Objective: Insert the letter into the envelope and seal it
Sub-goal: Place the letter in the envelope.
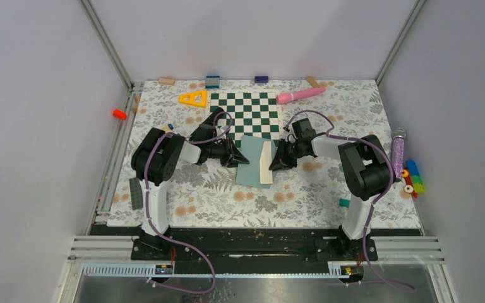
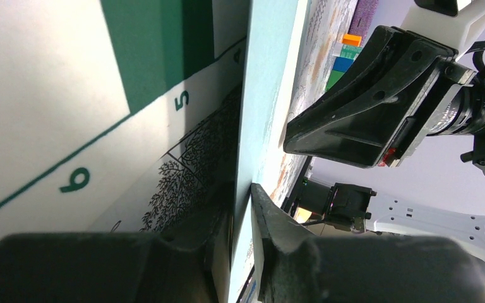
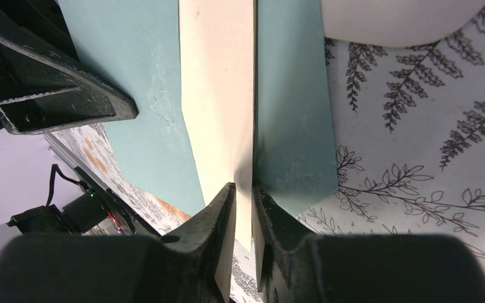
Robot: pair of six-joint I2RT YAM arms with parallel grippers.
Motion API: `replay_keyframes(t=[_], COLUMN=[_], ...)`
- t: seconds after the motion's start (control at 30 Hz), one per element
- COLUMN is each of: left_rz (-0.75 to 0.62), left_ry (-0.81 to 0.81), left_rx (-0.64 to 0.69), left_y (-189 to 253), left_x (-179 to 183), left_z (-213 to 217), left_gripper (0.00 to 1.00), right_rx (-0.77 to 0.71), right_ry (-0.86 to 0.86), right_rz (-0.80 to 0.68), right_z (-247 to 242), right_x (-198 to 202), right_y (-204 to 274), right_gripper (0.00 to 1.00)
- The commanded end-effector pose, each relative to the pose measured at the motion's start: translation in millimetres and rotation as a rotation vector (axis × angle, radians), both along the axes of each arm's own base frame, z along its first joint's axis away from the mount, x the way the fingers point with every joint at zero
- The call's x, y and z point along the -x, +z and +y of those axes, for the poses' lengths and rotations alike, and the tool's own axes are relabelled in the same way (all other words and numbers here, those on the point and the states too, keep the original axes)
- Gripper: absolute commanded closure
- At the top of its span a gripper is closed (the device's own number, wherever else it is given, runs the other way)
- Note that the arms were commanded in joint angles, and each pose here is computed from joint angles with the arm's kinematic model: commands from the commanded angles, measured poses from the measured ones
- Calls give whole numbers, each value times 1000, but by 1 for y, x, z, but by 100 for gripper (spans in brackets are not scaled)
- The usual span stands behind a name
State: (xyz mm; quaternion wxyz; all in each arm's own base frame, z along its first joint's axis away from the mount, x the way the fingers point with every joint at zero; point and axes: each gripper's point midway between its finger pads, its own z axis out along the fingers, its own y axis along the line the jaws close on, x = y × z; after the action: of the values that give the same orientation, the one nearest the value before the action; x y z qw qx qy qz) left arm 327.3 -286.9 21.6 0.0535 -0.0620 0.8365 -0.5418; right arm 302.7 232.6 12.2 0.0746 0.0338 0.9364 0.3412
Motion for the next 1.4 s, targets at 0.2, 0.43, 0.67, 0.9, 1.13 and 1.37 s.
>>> replay_keyframes(t=[0.2,0.43,0.67,0.9,1.13,1.37], left_rz=[-73,-71,-67,-68,-66,-55], left_ry=[32,35,34,39,49,44], left_rx=[4,1,0,-8,-63,-53], left_y=[15,15,14,17,15,12], left_x=[-12,-11,-10,-11,-10,-9], left_z=[2,3,2,3,9,7], left_gripper=[83,83,83,67,44,41], right_rx=[-30,-50,-87,-96,-143,-177], right_ry=[-5,-16,-42,-64,-82,-74], right_rz=[25,41,61,72,55,60], right_z=[14,24,33,35,43,49], right_x=[2,4,1,0,-10,-13], right_y=[7,7,7,3,11,15], right_gripper=[84,89,92,94,96,97])
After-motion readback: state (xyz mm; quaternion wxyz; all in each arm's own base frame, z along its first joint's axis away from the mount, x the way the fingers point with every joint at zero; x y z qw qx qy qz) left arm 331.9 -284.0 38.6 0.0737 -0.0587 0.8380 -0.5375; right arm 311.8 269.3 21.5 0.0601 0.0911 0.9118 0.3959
